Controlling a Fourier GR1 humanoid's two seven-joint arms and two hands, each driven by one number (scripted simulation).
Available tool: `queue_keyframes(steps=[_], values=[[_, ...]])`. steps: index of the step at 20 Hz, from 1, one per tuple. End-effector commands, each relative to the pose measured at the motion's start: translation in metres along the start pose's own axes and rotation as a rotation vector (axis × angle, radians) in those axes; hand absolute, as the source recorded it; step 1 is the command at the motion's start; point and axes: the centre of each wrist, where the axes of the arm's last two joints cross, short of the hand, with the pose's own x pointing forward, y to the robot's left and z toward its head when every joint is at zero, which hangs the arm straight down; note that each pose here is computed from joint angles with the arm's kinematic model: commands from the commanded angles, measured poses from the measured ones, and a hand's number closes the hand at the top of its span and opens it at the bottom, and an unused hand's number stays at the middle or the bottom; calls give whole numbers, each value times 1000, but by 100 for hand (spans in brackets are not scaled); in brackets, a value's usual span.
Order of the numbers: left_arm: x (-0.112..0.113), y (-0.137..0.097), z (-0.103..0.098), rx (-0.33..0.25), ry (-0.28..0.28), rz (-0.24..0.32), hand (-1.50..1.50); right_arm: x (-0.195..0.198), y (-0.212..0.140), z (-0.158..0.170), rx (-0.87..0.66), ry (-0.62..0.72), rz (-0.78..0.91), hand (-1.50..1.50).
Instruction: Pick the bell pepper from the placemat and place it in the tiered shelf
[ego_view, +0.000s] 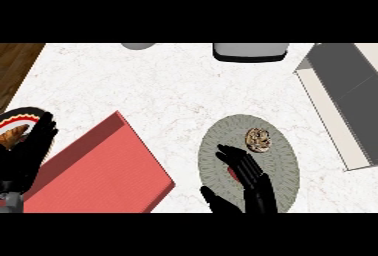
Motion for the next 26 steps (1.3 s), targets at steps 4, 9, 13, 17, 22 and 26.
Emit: queue_keyframes(steps=[4,9,13,17,22,26], values=[[-6,-3,7,9,3,37,0,7,-7,36,-45,75,357,-150],[-19,-1,13,18,20,10,0,19,-12,54,102,197,589,-150],[-1,3,5,-13,-14,6,0,19,-19,46,299,316,803,-150],[-1,8,7,-14,-2,9,0,49,-14,33,400,393,966,-150],[11,-6,6,-27,-4,18,0,77,-6,-7,435,412,1100,-150],[-12,-11,9,-23,2,21,0,66,0,-5,475,429,1095,-150]])
